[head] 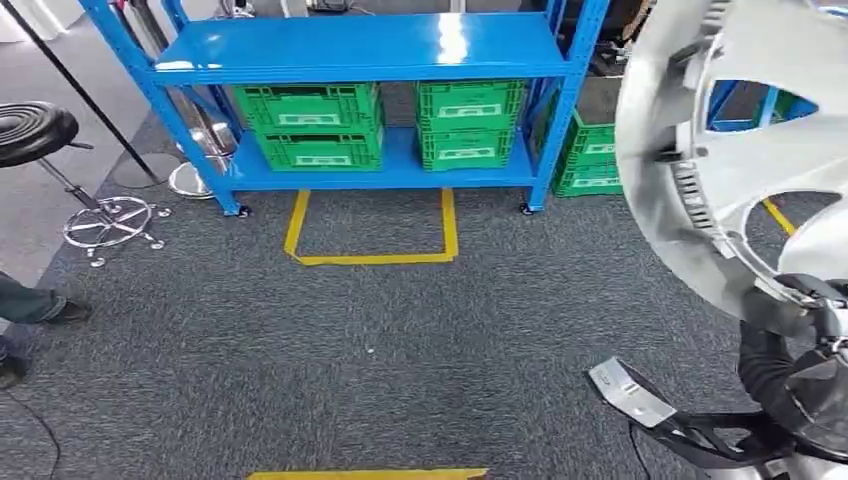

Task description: Take the parts from the cabinet and place them on the table.

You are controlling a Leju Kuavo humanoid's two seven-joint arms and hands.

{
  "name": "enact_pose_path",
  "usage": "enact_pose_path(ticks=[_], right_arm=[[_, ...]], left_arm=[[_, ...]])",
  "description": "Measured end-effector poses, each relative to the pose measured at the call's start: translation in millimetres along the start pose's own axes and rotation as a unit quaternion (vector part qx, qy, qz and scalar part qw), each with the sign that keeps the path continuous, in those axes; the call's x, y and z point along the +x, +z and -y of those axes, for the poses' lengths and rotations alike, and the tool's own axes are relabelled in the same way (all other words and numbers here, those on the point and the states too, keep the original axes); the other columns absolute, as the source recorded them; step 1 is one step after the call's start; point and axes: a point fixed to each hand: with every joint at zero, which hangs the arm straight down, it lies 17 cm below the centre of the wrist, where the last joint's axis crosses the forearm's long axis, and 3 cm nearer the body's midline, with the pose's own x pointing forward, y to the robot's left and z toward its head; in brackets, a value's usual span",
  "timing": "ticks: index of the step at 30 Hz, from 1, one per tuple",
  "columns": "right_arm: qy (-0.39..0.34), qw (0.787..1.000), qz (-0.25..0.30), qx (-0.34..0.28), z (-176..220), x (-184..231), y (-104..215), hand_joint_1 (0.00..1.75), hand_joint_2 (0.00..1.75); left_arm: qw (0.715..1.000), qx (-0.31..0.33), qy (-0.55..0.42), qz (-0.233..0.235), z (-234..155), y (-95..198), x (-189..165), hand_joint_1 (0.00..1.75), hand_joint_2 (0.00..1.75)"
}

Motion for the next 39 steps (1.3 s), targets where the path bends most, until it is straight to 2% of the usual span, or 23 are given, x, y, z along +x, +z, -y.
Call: enact_pose_path(ticks=[32, 39], right_arm=[[0.005, 1.0, -0.014, 0.0, -1.3, -6.8, -0.2, 1.75, 1.75], [0.006, 1.0, 0.014, 0.002, -3.1, 1.7, 0.7, 1.75, 1.75]], left_arm=[[0.999, 0.019, 0.04, -0.007, -9.3, -1.1, -3.2, 0.0, 0.0], [0.999, 0.019, 0.044, -0.001, -9.4, -1.0, -1.3, 0.0, 0.0]])
